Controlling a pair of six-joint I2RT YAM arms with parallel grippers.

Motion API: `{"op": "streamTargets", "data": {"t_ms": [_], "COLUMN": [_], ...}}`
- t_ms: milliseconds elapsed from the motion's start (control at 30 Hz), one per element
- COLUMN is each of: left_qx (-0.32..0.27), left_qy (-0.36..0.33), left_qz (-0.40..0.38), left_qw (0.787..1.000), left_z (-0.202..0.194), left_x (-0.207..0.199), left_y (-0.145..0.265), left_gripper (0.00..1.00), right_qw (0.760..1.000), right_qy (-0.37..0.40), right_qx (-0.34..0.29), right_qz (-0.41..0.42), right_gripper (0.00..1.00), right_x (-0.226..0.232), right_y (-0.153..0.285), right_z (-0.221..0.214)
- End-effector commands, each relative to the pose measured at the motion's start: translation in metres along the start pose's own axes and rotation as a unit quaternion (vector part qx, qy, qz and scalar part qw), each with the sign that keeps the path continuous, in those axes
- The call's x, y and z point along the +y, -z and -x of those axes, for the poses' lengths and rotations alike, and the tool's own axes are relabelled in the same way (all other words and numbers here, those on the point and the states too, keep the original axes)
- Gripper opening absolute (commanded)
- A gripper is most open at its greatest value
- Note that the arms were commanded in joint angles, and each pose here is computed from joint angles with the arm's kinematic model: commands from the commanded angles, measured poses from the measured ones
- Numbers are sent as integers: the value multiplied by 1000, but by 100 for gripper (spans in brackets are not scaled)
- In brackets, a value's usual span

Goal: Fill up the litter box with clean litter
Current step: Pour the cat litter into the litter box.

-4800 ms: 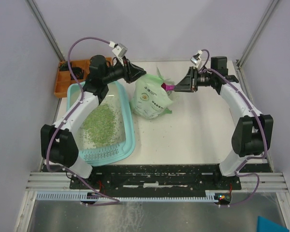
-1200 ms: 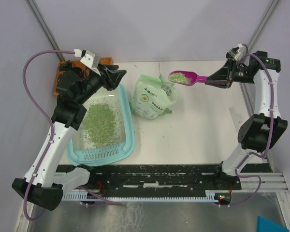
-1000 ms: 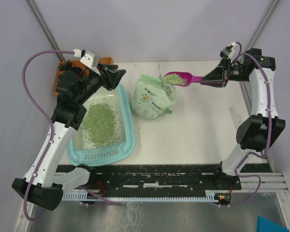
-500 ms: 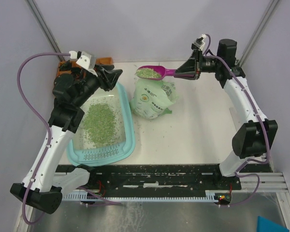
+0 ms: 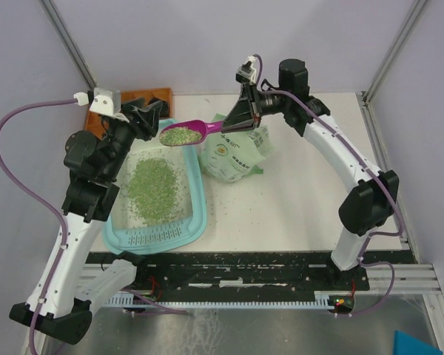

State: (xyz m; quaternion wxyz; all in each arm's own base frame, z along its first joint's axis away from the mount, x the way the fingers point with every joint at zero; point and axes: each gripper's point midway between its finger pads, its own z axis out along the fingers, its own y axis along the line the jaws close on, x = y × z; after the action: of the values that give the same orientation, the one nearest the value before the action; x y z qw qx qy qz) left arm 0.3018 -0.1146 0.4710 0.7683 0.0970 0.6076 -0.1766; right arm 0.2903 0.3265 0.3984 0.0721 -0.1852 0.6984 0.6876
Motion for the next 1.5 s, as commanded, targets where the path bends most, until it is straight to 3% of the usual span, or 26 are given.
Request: {"op": "streamTargets", "data": {"t_ms": [0, 333, 500, 967, 1267, 1467], "left_qx": [-16, -1, -7, 20, 19, 22], "left_qy": [-22, -28, -34, -43, -39, -37], "left_qz": [79, 143, 166, 209, 213, 212], "left_qw": [996, 989, 985, 977, 976, 976], "left_z": [11, 6, 10, -6, -6, -12], "left_x": [28, 50, 58, 73, 73, 73], "left_y": [5, 19, 29, 51, 64, 62], "left_gripper": [56, 57, 57, 58, 58, 58], "right_qw": [999, 978, 965, 951, 910, 865], "right_qy": [36, 139, 182, 248, 352, 432], "right_qx": [26, 74, 69, 29, -23, -18], "right_qz": [3, -135, -175, -181, -219, -253], "right_gripper": [2, 2, 2, 2, 2, 2], "right_x": [5, -50, -62, -77, -70, -62], "right_y": [-23, -57, -58, -77, -74, -77], "right_z": [-8, -27, -13, 37, 77, 78]}}
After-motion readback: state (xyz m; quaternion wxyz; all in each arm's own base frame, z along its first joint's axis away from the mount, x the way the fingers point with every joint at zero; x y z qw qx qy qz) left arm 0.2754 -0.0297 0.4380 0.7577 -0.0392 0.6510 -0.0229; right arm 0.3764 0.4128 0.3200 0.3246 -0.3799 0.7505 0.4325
